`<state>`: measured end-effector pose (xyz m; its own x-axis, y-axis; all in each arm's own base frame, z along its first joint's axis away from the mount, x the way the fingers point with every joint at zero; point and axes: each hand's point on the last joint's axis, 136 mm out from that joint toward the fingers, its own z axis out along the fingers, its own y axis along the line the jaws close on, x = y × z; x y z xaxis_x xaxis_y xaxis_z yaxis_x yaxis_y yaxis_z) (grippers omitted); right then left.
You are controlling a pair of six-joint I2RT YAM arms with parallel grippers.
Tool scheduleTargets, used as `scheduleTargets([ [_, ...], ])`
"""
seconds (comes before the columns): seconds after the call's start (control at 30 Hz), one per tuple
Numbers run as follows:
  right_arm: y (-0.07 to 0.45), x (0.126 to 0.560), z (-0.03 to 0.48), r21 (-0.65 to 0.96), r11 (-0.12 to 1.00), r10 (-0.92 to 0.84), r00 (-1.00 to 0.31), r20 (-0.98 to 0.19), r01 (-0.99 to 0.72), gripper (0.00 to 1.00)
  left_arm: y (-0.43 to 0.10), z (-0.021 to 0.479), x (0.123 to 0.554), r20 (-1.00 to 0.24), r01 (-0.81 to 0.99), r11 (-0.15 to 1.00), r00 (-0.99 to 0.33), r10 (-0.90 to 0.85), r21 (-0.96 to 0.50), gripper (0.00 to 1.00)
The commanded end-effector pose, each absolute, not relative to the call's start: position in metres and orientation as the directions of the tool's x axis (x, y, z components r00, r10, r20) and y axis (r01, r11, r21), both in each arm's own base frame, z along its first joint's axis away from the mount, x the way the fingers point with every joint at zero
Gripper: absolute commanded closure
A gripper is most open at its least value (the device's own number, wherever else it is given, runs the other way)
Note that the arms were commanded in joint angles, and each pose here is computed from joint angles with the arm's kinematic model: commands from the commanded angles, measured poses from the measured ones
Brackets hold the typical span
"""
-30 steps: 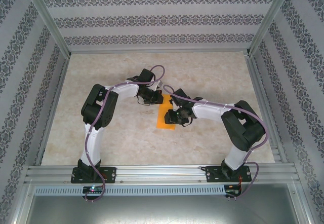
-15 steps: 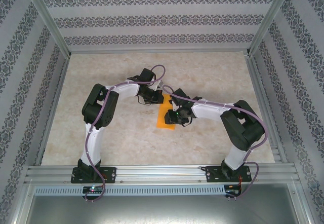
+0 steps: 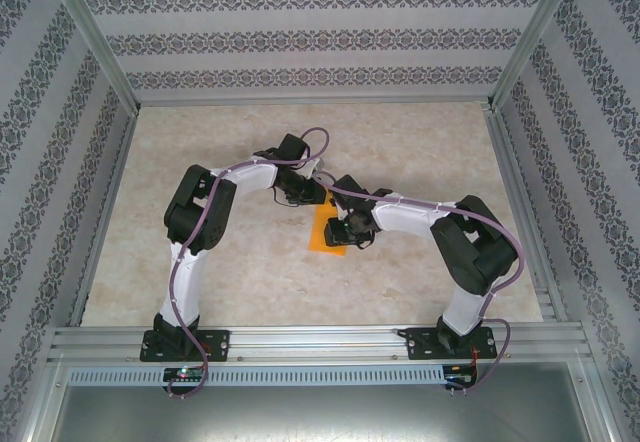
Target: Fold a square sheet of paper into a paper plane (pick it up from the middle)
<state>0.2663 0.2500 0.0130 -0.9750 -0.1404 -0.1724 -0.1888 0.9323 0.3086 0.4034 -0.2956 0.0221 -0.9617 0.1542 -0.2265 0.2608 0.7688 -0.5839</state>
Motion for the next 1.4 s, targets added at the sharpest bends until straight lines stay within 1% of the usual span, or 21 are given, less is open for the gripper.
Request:
scheduleTargets([
  [0.0, 0.217, 0.241, -0.026, 0.146, 0.974, -0.168, -0.985, -0.046, -0.173, 0.64, -0.283, 0.000, 0.394, -0.174, 0.243, 0.828, -0.968, 0.178, -0.506, 0.79],
  [0.27, 0.216, 0.238, -0.031, 0.146, 0.975, -0.165, -0.986, -0.040, -0.169, 0.65, -0.279, 0.048, 0.413, -0.279, 0.279, 0.837, -0.947, 0.160, -0.470, 0.61],
  [0.43, 0.219, 0.239, -0.030, 0.170, 0.972, -0.157, -0.986, -0.048, -0.163, 0.65, -0.263, 0.066, 0.413, -0.312, 0.281, 0.870, -0.937, 0.158, -0.406, 0.58],
  [0.53, 0.224, 0.240, -0.029, 0.196, 0.968, -0.150, -0.987, -0.052, -0.157, 0.65, -0.255, 0.079, 0.407, -0.326, 0.273, 0.876, -0.934, 0.143, -0.399, 0.57],
  [0.6, 0.227, 0.241, -0.028, 0.213, 0.965, -0.145, -0.988, -0.056, -0.154, 0.65, -0.259, 0.085, 0.397, -0.323, 0.272, 0.852, -0.938, 0.130, -0.447, 0.61],
  [0.67, 0.229, 0.242, -0.026, 0.230, 0.961, -0.140, -0.988, -0.063, -0.151, 0.65, -0.267, 0.083, 0.385, -0.282, 0.251, 0.815, -0.953, 0.113, -0.522, 0.67],
  [0.77, 0.230, 0.243, -0.024, 0.244, 0.958, -0.135, -0.988, -0.070, -0.148, 0.65, -0.280, 0.070, 0.370, -0.210, 0.202, 0.755, -0.974, 0.087, -0.624, 0.79],
  [0.83, 0.231, 0.244, -0.022, 0.256, 0.955, -0.132, -0.988, -0.077, -0.147, 0.66, -0.283, 0.061, 0.363, -0.184, 0.184, 0.746, -0.979, 0.084, -0.640, 0.86],
  [0.93, 0.233, 0.244, -0.020, 0.274, 0.951, -0.123, -0.989, -0.084, -0.142, 0.66, -0.284, 0.049, 0.357, -0.166, 0.171, 0.744, -0.983, 0.082, -0.646, 0.89],
  [1.13, 0.236, 0.246, -0.016, 0.311, 0.942, -0.101, -0.991, -0.092, -0.125, 0.66, -0.295, 0.034, 0.350, -0.139, 0.168, 0.719, -0.985, 0.099, -0.675, 0.91],
  [1.37, 0.242, 0.252, -0.009, 0.365, 0.925, -0.073, -0.991, -0.112, -0.109, 0.66, -0.289, 0.005, 0.343, -0.107, 0.173, 0.771, -0.985, 0.136, -0.613, 0.94],
])
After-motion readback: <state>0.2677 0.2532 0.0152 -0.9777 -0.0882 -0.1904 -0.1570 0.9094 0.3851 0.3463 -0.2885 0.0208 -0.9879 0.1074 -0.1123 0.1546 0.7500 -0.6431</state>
